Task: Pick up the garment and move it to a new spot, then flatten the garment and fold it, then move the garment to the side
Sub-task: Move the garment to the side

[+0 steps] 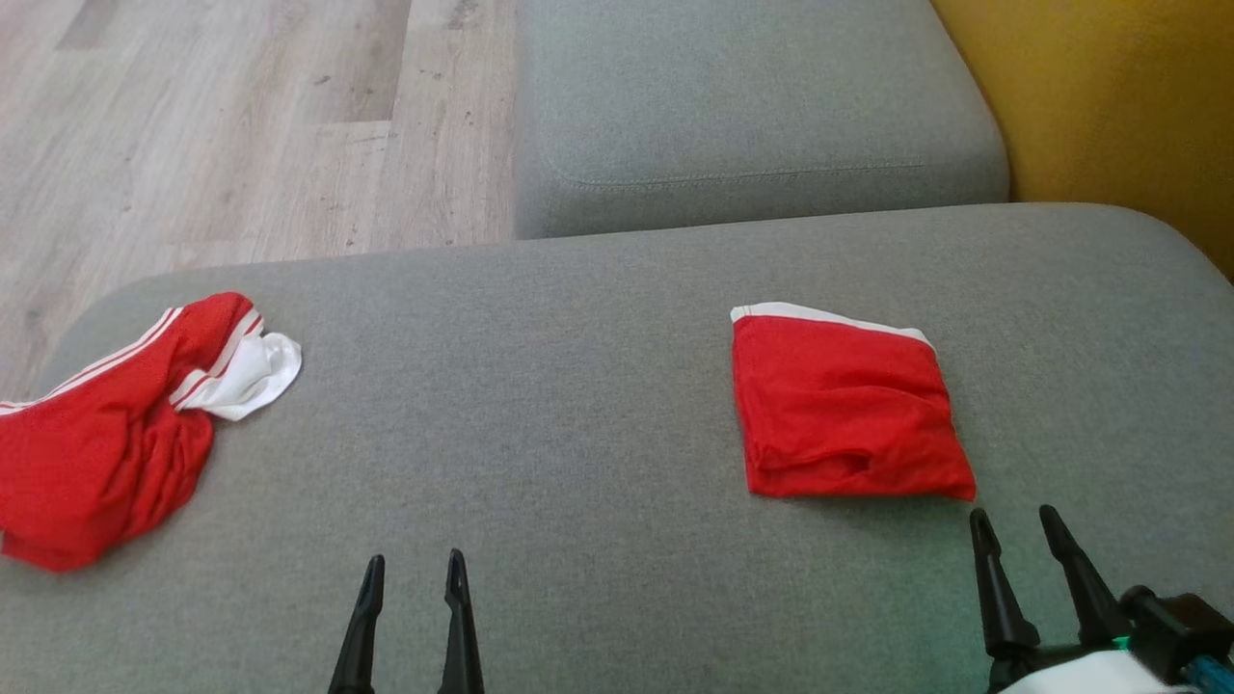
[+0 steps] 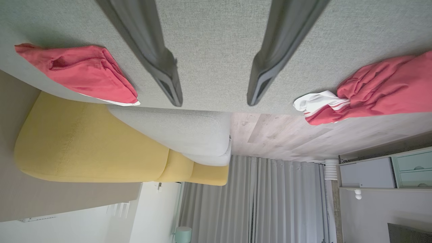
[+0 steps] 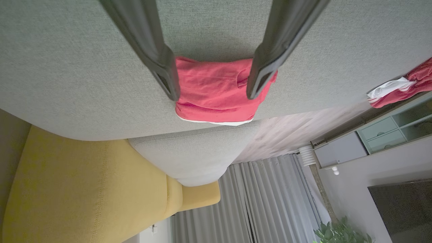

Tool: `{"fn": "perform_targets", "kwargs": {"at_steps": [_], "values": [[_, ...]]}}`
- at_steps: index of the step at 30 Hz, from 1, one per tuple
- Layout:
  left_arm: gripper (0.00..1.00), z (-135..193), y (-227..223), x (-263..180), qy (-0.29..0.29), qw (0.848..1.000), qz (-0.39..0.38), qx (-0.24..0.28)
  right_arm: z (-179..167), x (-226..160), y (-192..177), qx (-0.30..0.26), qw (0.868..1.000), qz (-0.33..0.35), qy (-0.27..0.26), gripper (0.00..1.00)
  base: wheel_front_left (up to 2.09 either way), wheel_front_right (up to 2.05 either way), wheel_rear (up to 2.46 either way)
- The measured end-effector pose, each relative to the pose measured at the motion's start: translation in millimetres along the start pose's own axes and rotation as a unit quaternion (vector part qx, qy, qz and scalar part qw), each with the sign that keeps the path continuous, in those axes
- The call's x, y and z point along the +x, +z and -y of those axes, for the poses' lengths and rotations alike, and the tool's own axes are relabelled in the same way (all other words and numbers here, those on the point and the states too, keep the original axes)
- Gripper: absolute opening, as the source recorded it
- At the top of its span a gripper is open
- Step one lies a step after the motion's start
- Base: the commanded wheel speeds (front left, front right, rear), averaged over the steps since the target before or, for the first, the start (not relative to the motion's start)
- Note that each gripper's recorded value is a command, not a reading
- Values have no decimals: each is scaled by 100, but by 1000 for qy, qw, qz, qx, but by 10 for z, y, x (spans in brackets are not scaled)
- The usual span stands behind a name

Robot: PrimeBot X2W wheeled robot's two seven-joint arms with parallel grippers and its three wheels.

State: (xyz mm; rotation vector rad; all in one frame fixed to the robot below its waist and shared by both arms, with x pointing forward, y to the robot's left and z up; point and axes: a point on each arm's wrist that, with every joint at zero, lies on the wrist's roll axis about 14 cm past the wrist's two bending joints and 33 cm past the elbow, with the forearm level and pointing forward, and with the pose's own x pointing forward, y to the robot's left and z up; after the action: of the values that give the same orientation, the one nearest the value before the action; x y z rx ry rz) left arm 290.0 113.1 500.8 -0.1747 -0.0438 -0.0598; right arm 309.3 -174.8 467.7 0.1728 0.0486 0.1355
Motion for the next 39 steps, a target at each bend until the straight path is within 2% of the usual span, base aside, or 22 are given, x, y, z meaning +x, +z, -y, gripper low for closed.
{"fn": "perform_targets", "kwargs": {"at_steps": [18,25,30,34,39], "values": [[100,-36,-85,24,6,1000,-16,2,39,37,-152,-25,999,-31,4,100,0,0,0],[100,-53,-194,49,16,999,-37,2,199,326,-158,-20,999,-44,-5,100,0,0,0],[100,-19,-252,161,13,999,-48,0,325,761,-152,-11,995,-104,1,100,0,0,0],[100,31,-235,361,6,999,-43,0,575,1113,-121,-10,988,-152,-14,100,0,0,0],[100,-1,-282,488,16,999,-49,2,714,1241,-451,19,968,-248,-28,100,0,0,0]]}}
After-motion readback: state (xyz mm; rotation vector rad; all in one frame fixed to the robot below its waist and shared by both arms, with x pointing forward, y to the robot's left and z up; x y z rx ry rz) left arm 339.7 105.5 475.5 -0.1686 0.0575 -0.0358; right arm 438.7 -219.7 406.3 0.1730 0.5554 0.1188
